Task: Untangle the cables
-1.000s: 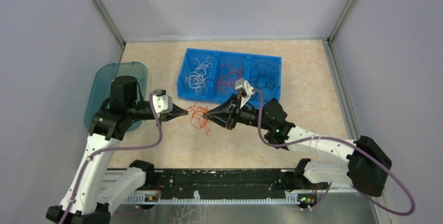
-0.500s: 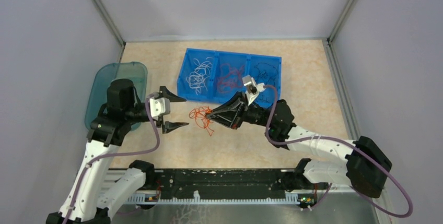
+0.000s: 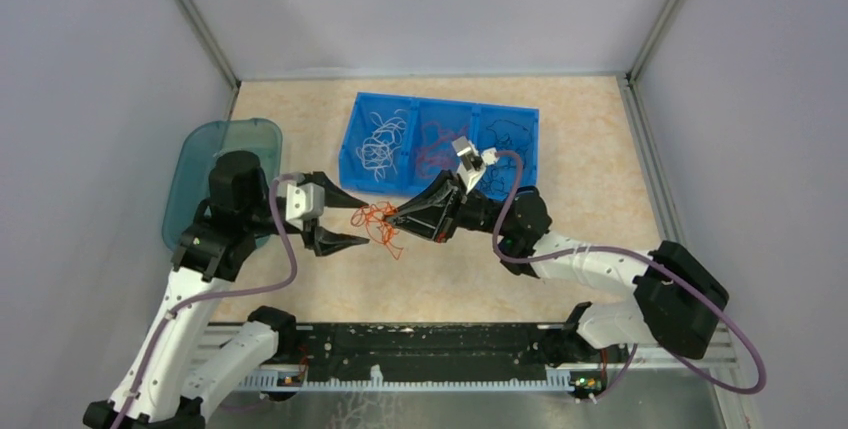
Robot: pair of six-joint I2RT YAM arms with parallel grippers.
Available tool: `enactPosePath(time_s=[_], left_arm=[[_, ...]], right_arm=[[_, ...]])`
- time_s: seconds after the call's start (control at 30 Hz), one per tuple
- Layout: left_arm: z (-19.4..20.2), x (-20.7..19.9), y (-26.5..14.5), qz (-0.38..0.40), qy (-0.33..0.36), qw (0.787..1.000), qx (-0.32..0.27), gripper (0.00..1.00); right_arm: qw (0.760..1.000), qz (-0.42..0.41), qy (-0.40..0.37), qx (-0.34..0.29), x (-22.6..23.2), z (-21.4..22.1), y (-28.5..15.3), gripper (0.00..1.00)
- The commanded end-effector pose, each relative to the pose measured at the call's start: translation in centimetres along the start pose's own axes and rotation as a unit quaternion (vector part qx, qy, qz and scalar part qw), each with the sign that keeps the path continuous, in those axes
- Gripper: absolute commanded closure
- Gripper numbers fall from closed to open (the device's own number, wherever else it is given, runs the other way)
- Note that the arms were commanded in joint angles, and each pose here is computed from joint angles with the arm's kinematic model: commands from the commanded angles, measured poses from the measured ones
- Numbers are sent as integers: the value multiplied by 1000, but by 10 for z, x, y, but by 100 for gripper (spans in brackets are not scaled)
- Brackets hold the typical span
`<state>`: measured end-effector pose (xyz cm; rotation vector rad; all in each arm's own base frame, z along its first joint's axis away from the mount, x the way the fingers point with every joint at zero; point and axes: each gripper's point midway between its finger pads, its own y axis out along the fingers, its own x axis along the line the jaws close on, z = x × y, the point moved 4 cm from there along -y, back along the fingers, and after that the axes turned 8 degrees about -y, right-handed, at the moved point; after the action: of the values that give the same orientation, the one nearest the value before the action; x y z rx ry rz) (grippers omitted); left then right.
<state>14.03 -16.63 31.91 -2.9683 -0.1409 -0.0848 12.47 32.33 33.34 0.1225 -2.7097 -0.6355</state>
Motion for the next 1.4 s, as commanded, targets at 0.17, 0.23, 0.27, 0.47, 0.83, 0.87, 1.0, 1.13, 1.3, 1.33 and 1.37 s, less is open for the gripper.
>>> enactPosePath(time_s=[0.17,0.23,0.27,0.47,0.83,0.87,1.0,1.13,1.3,1.33,1.37], left_arm=[[11,10,2,-38,38,998,14,50],[3,14,0,-52,52,997,3,56],[0,16,0,-60,56,997,0,58],[-13,17,-4,-74,72,995,-10,79],[-66,56,-23,-192,223,956,-25,99],[-72,58,-24,-196,243,950,-27,99],[-82,49,-21,-147,296,943,-25,99],[-71,38,-17,-98,322,942,-9,99],[-67,32,-17,-88,336,938,-8,99],[-67,32,-17,-88,339,937,-8,99],[-67,32,-17,-88,341,936,-8,99]], right_arm=[[997,-52,-27,-51,19,-31,12,93],[997,-51,-26,-49,19,-30,11,93],[997,-49,-26,-48,18,-29,10,93],[998,-41,-35,-44,19,-26,4,90],[995,-7,-99,23,15,-1,-20,47],[993,2,-114,43,13,2,-23,42],[979,45,-178,89,6,-6,-27,27],[971,92,-212,65,-3,-39,-11,21],[978,66,-194,37,-7,-56,21,22],[981,50,-184,31,-5,-57,26,23],[984,36,-174,28,-5,-56,32,24]])
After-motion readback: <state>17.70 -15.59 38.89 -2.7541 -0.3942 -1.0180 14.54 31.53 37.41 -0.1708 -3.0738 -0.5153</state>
